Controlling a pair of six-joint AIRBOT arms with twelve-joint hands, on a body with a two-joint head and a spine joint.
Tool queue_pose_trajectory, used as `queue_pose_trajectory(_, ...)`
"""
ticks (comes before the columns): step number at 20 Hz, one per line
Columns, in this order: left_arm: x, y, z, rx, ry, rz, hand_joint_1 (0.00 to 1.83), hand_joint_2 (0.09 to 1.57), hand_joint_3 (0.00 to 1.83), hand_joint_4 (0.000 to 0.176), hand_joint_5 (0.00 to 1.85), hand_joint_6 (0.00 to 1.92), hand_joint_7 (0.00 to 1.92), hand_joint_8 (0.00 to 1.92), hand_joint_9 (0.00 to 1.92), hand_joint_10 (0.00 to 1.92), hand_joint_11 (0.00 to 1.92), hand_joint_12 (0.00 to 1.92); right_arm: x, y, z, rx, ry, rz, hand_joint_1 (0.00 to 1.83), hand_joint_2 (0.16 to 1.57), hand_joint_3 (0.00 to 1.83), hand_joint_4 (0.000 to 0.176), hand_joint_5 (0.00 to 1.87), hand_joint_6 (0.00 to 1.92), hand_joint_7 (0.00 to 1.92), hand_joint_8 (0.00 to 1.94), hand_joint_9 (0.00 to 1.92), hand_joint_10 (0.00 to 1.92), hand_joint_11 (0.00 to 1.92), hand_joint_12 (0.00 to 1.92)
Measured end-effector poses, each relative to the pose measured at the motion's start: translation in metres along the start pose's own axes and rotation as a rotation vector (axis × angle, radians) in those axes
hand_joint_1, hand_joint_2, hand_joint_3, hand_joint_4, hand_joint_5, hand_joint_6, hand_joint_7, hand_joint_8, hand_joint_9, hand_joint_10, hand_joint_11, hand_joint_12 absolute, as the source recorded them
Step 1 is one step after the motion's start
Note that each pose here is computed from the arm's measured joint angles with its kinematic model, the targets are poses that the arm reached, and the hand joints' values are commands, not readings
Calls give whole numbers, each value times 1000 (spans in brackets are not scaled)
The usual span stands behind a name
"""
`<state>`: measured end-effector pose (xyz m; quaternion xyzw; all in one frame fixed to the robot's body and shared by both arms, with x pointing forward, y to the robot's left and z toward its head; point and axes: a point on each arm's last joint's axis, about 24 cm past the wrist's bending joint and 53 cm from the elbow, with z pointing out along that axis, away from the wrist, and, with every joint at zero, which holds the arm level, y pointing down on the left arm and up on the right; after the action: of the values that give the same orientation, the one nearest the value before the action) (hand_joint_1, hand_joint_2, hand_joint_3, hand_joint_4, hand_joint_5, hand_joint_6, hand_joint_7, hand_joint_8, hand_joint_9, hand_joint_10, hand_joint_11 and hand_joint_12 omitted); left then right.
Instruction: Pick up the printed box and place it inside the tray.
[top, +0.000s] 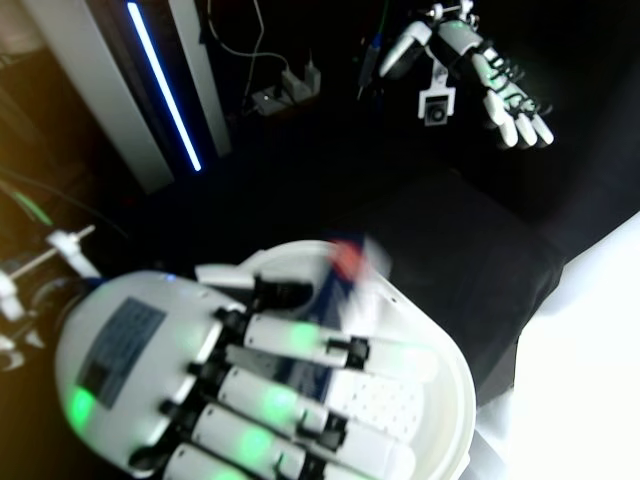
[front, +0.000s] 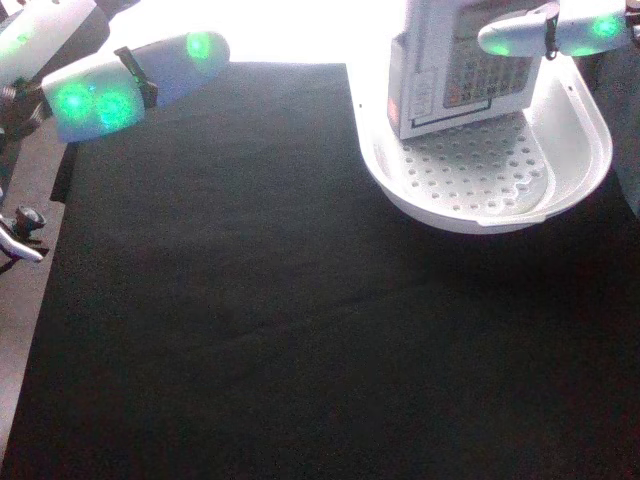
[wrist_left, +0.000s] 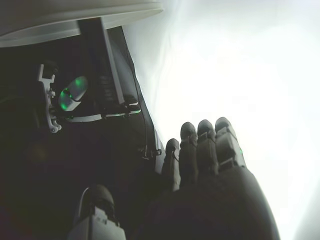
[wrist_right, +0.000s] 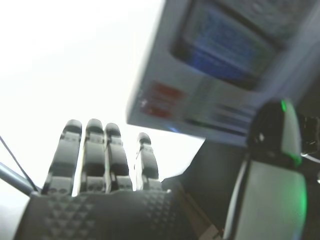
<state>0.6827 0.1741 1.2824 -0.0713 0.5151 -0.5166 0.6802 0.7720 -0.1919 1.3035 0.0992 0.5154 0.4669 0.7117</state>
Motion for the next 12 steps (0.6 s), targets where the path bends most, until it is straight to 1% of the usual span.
queue_pose_trajectory(2, -1, 0, 0, 1, -6, -2, 0, 1051, 3, 118, 142, 6, 271, 7, 134, 10, 32, 16, 1, 2, -1, -3, 4, 3, 652, 637, 0, 176, 0, 0, 0, 0, 0, 0, 0, 0)
queue_pose_trajectory(3, -1, 0, 0, 1, -4, -2, 0, 1044, 0, 115, 143, 5, 265, 3, 130, 7, 16, 10, 1, 5, -3, -9, 13, 0, 688, 602, 0, 176, 0, 0, 0, 0, 0, 0, 0, 0)
queue_pose_trajectory(4, 0, 1, -1, -2, -1, 0, 0, 1042, 0, 106, 137, 2, 257, 0, 129, 6, 13, 10, 2, 9, -5, -19, 24, -10, 716, 583, 0, 176, 0, 0, 0, 0, 0, 0, 0, 0)
queue_pose_trajectory(5, 1, 1, -1, -4, 1, -1, 0, 1042, 0, 106, 137, 2, 257, 0, 129, 6, 13, 10, 1, 12, -7, -25, 28, -14, 716, 583, 0, 176, 0, 0, 0, 0, 0, 0, 0, 0)
queue_pose_trajectory(6, 1, 3, -2, -7, 2, -1, 0, 1034, 0, 102, 134, 0, 256, 2, 129, 5, 38, 23, 0, 16, -9, -34, 29, -13, 712, 552, 0, 176, 0, 0, 0, 0, 0, 0, 0, 0)
queue_pose_trajectory(7, 1, 4, -4, -10, 2, -1, 0, 1035, 0, 108, 142, 4, 264, 5, 129, 5, 39, 25, 1, 18, -10, -39, 30, -8, 699, 542, 0, 176, 0, 0, 0, 0, 0, 0, 0, 0)
queue_pose_trajectory(8, 3, 7, -6, -16, 5, 0, 0, 1043, 1, 108, 150, 7, 267, 6, 128, 4, 42, 27, 4, 23, -11, -49, 35, -3, 651, 539, 0, 176, 0, 0, 0, 0, 0, 0, 0, 0)
queue_pose_trajectory(9, 4, 10, -8, -28, 10, -1, 0, 1058, 0, 113, 181, 10, 288, 5, 139, 0, 8, 175, 9, 28, -11, -64, 47, -10, 656, 529, 0, 176, 0, 0, 0, 0, 0, 0, 0, 0)
queue_pose_trajectory(10, 4, 13, -9, -37, 10, -3, 0, 1066, 0, 121, 206, 5, 298, 3, 141, 0, 1, 244, 14, 32, -12, -77, 60, -14, 660, 528, 0, 176, 0, 0, 0, 0, 0, 0, 0, 0)
queue_pose_trajectory(11, 3, 13, -9, -39, 4, -6, 0, 1075, 3, 123, 216, 6, 302, 3, 146, 2, 0, 259, 16, 35, -12, -83, 66, -16, 668, 524, 0, 176, 0, 0, 0, 0, 0, 0, 0, 0)
queue_pose_trajectory(12, 2, 13, -9, -39, -1, -6, 0, 1076, 1, 120, 217, 2, 302, 1, 142, 2, 0, 216, 18, 36, -13, -86, 70, -15, 666, 543, 0, 176, 0, 0, 0, 0, 0, 0, 0, 0)
